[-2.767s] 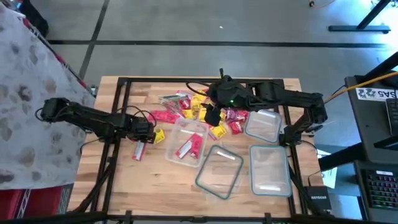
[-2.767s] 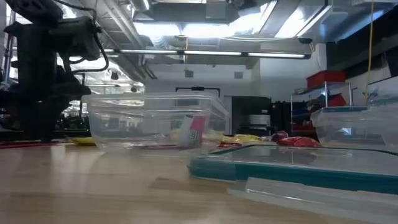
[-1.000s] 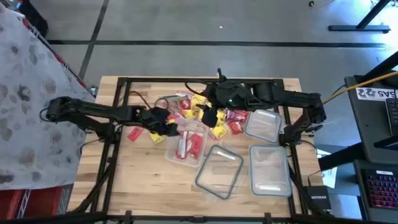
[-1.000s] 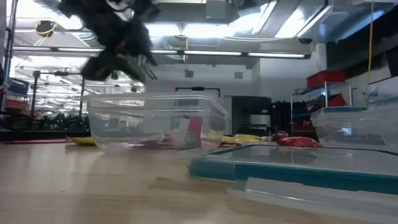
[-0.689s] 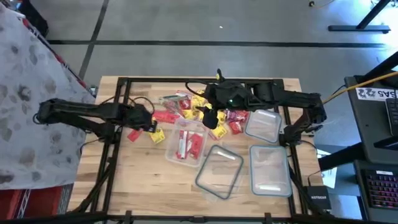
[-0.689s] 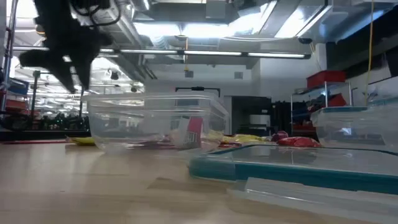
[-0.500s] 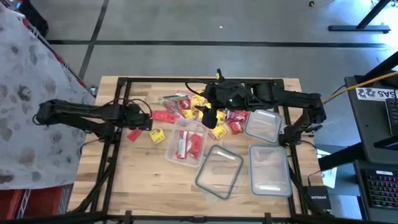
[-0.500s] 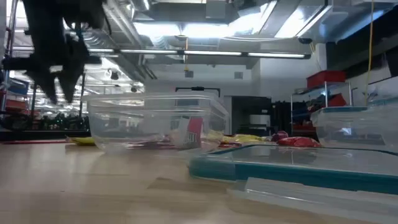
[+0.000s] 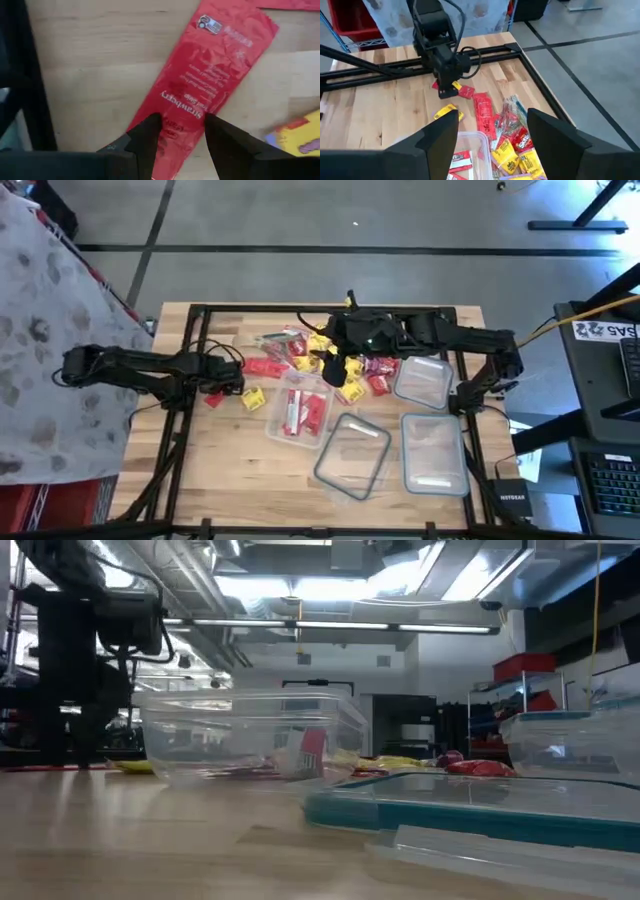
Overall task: Sort candy
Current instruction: Put the red candy strip into the rectangular transparent bin
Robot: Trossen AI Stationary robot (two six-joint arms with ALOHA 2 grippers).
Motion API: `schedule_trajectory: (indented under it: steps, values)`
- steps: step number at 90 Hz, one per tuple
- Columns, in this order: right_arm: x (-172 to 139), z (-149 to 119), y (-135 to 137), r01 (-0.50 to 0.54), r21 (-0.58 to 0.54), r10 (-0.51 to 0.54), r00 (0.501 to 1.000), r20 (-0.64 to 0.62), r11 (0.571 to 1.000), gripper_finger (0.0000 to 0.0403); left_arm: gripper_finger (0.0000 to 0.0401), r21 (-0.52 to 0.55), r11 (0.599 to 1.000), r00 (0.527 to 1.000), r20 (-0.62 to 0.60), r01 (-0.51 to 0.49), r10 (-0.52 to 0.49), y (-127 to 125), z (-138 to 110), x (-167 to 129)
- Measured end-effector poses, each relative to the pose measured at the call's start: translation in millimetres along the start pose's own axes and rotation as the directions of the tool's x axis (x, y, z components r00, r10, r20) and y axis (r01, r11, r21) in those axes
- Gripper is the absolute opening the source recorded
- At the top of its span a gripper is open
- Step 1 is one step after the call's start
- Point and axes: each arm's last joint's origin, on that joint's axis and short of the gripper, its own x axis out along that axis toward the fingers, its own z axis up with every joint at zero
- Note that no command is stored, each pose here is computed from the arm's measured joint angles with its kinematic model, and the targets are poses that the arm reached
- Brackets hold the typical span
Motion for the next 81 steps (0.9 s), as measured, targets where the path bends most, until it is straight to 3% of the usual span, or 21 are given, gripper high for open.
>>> schedule_trajectory:
  steps: [18, 39, 55, 70, 81]
  values:
    - [-0.1, -0.1, 1.3, -0.038, 0.001, 0.038, 0.999, -0.005, 0.999, 0.0224, 0.0125, 0.038, 0.999, 1.000, -0.018, 0.021, -0.020, -2.9, -5.0, 2.4]
    - [-0.2, -0.1, 1.5, -0.042, 0.001, 0.042, 0.999, -0.006, 0.999, 0.0224, 0.0014, 0.059, 0.996, 0.997, -0.059, 0.062, -0.058, -6.5, -10.7, 1.8]
    - [-0.2, -0.5, 1.4, -0.043, 0.000, 0.043, 0.999, -0.010, 0.999, 0.0224, 0.0003, 0.035, 0.987, 0.983, -0.107, 0.154, -0.149, -15.9, -9.1, -16.6]
    - [-0.2, -2.3, 1.5, -0.051, -0.003, 0.051, 0.998, -0.029, 0.999, 0.0224, 0.0001, 0.035, 0.924, 0.922, -0.085, 0.381, -0.377, -36.4, -5.0, -65.5]
    - [-0.2, -2.6, 1.4, -0.049, -0.004, 0.048, 0.998, -0.032, 0.999, 0.0224, 0.0001, 0.049, 0.824, 0.825, -0.011, 0.565, -0.565, -52.5, -9.1, -105.0]
